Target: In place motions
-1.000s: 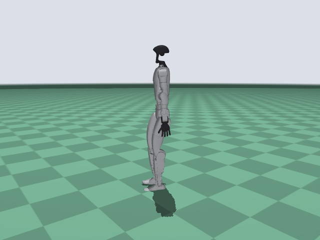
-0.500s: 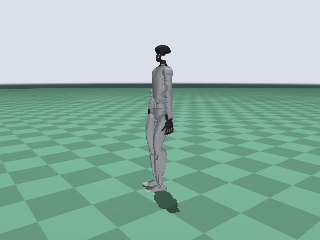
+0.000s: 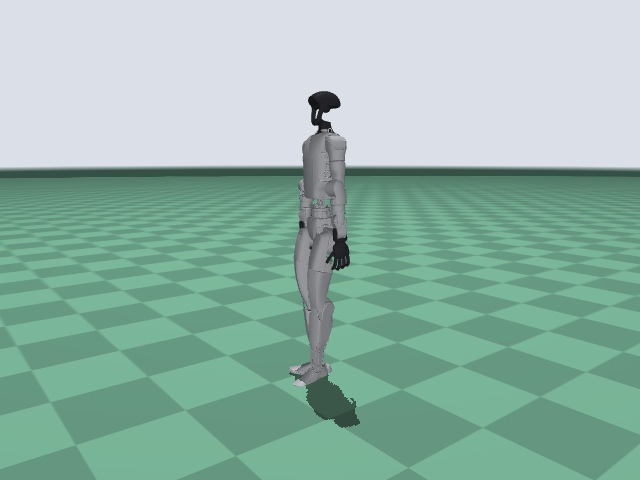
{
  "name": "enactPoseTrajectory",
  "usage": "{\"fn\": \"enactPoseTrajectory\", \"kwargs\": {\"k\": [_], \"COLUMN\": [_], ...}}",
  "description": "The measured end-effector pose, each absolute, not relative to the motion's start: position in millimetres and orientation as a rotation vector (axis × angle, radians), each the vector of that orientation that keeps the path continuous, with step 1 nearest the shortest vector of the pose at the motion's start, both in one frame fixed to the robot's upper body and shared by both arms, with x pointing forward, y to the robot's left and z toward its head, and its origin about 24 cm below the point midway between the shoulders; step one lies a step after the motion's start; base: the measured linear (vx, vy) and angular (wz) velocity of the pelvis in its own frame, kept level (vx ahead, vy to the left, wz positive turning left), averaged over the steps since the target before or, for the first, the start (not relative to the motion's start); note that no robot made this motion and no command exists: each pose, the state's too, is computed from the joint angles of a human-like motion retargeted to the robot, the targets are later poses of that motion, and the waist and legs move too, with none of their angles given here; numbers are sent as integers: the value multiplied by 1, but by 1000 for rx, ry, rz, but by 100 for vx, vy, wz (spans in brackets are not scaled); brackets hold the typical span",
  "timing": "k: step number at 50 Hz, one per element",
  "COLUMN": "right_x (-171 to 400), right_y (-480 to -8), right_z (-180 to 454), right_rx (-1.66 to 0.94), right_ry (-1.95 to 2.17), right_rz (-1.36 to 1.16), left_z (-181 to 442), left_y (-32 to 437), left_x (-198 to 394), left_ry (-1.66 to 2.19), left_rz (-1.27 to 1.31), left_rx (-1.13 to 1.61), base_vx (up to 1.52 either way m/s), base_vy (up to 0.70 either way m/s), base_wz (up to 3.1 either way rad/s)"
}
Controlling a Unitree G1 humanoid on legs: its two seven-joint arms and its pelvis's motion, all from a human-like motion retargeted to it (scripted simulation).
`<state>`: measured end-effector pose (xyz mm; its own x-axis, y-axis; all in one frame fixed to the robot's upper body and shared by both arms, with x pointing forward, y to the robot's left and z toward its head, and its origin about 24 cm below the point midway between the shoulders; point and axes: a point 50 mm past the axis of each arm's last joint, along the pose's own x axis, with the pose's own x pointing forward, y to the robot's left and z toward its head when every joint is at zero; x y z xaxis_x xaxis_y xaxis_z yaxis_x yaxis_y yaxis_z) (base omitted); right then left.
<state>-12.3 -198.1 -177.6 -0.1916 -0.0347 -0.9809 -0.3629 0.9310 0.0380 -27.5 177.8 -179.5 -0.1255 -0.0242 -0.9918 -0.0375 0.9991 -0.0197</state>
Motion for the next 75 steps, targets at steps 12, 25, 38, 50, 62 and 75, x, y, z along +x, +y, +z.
{"fn": "enactPoseTrajectory", "kwargs": {"k": [12,25,38,50,62,75], "right_x": [11,9,-1,-3,3,-5], "right_y": [-198,-203,-204,-206,-206,-209], "right_z": [-178,-178,-177,-177,-177,-177], "right_rx": [-330,-324,-310,-316,-317,-308], "right_ry": [1672,1680,1711,1717,1697,1721], "right_rz": [354,328,332,333,331,328], "left_z": [-179,-178,-179,-179,-178,-180], "left_y": [181,183,184,186,188,183], "left_x": [-24,-29,-26,-20,-25,-15], "left_ry": [1705,1722,1711,1683,1714,1679], "left_rz": [-85,-79,-75,-66,-54,-64], "left_rx": [-25,-48,-57,-69,-55,-35], "base_vx": [4,14,10,15,17,11], "base_vy": [-5,-8,-7,-4,2,7], "base_wz": [33,11,27,16,16,19]}}
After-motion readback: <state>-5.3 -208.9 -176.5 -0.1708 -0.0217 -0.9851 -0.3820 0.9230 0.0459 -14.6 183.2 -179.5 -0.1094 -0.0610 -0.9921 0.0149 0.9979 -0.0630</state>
